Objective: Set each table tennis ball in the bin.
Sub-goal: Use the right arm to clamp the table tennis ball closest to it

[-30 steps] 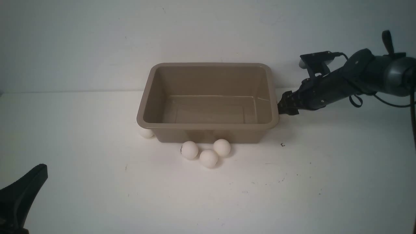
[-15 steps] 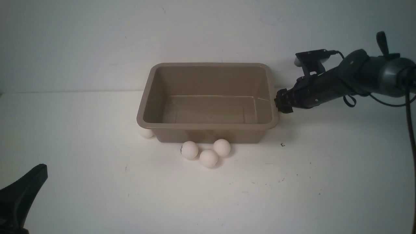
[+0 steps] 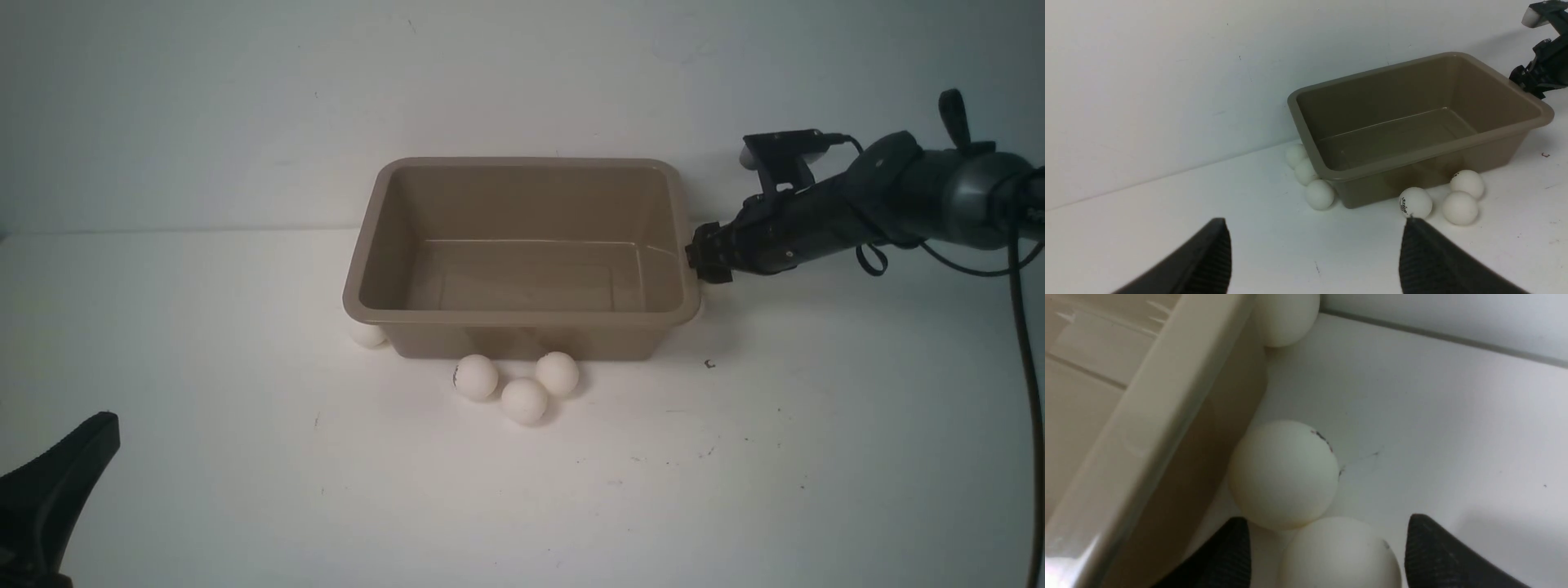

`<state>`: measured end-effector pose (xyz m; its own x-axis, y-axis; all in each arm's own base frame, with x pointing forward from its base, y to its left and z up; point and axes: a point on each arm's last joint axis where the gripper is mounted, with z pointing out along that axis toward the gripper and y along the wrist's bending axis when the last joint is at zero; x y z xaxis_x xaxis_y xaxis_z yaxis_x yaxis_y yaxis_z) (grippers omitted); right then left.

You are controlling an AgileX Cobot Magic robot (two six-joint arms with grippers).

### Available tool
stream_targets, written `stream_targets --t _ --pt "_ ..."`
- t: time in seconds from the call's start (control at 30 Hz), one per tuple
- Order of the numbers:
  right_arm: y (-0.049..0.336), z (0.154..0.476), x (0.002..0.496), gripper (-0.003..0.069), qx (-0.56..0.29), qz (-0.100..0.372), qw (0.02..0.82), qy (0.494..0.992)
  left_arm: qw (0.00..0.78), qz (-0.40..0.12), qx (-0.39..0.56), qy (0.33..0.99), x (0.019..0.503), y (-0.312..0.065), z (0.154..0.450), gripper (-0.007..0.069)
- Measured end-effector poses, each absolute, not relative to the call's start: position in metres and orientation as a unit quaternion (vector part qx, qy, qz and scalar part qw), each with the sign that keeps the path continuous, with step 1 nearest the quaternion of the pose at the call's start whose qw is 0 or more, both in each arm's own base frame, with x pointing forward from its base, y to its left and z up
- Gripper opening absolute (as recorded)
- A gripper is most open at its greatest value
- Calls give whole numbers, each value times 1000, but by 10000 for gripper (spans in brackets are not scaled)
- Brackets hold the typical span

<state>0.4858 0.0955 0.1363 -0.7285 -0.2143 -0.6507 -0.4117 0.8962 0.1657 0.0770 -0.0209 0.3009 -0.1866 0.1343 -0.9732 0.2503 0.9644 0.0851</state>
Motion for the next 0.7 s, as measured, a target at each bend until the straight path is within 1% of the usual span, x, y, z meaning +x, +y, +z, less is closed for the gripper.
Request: stream_targets --t 0.1,0.17,0.27,0.43,0.57,0.7 --pt "97 135 484 374 -178 157 315 919 625 -46 125 769 77 -21 301 499" --pt "97 135 483 349 -184 156 312 919 625 -46 125 769 77 -21 301 499" --pt "96 135 483 350 -190 151 311 919 625 -46 125 769 77 -21 301 499" --pt "94 141 482 350 -215 130 312 916 625 -46 125 769 77 -21 301 499" --pt "90 149 482 350 -228 112 321 912 626 -46 125 769 77 -21 301 499" --pt "87 154 482 350 -231 105 329 909 629 -45 123 767 77 -20 302 499"
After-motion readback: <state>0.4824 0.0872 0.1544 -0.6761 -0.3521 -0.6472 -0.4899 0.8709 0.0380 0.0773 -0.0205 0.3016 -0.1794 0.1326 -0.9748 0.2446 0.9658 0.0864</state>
